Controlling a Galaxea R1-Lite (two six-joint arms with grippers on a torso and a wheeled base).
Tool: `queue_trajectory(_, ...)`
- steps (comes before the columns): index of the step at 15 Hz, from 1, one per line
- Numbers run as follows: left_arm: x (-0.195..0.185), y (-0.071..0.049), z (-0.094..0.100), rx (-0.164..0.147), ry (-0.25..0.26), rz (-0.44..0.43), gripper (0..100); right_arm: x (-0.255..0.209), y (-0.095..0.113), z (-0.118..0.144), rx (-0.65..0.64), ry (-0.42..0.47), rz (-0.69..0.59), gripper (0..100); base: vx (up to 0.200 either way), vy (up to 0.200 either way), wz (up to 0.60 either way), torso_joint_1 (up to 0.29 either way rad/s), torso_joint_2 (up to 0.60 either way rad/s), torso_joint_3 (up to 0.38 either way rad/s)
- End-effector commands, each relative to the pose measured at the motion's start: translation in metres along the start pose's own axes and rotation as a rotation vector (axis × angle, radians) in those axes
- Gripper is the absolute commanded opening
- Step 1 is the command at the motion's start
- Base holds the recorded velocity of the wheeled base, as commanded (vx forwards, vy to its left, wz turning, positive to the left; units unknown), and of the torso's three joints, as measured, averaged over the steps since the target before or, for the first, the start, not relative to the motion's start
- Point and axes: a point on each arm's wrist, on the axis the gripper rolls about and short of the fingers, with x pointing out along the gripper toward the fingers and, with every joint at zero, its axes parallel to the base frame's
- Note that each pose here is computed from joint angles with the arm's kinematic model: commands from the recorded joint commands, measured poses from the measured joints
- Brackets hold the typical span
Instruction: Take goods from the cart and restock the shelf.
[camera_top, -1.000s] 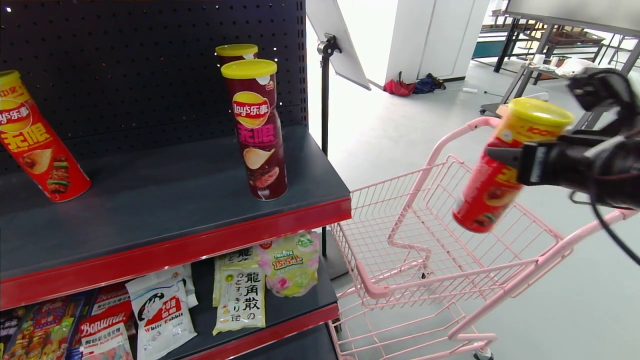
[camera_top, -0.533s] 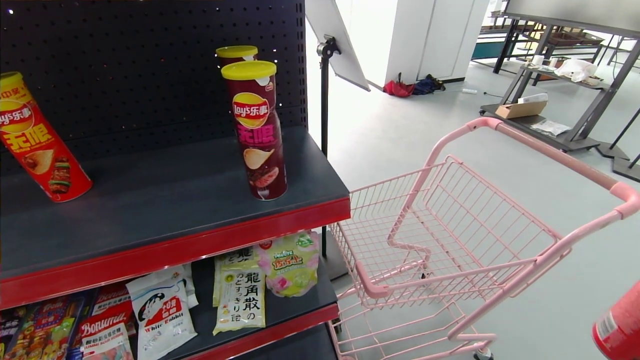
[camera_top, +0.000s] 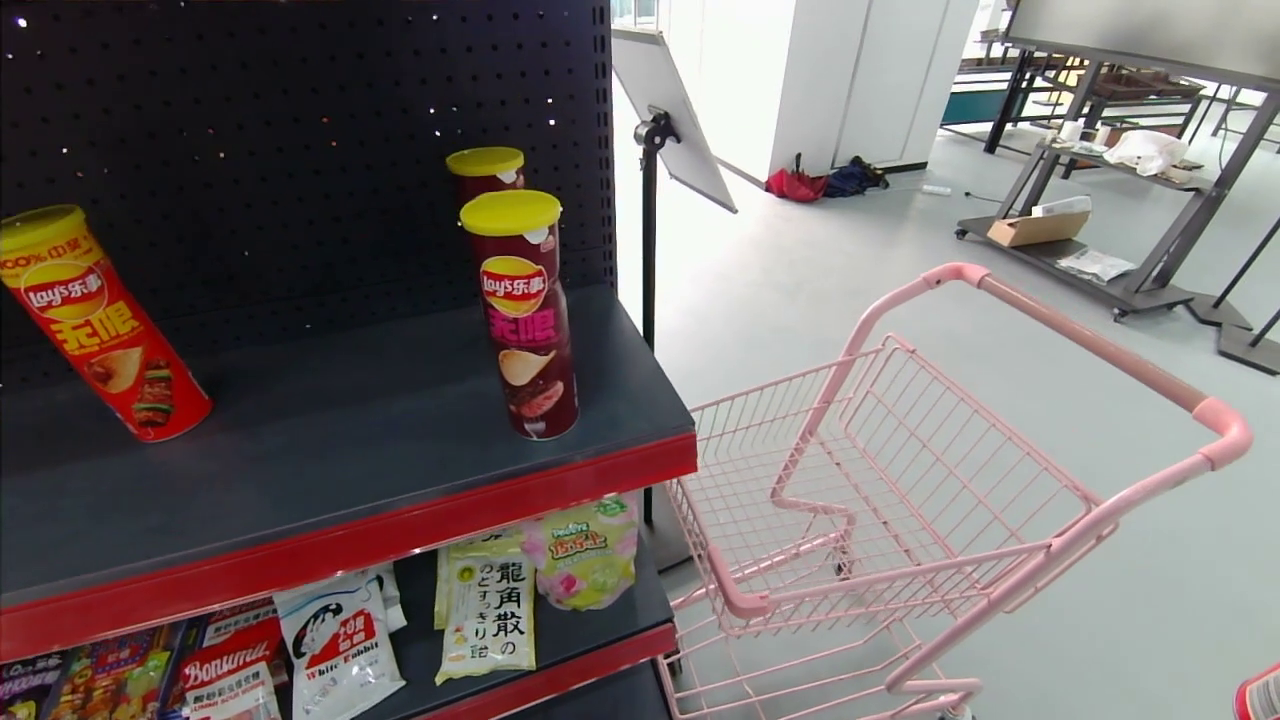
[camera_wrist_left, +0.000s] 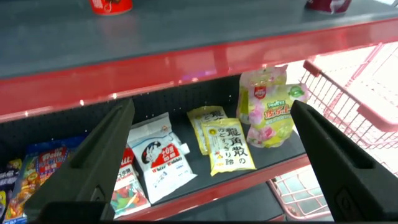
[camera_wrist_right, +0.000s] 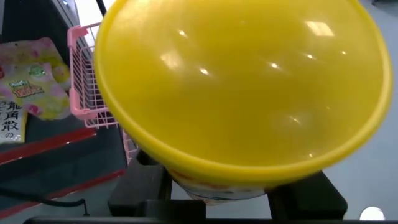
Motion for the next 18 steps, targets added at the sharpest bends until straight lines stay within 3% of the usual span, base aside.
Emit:
queue_trajectory(1,0.0001,0.0,-0.0001,0.0,0.001,-0.001,100,0.0001,0.0,0.0,-0.001,-0.001,0.001,0,0.0,0.0,0.0,0.203,-0.46,-0.281)
queue_trajectory(18,0.0001,0.0,-0.0001,0.0,0.001,-0.001,100,0.002,0.0007,-0.0015,-0.038,0.01,0.015,0,0.0,0.0,0.0,0.161,-0.37,-0.213)
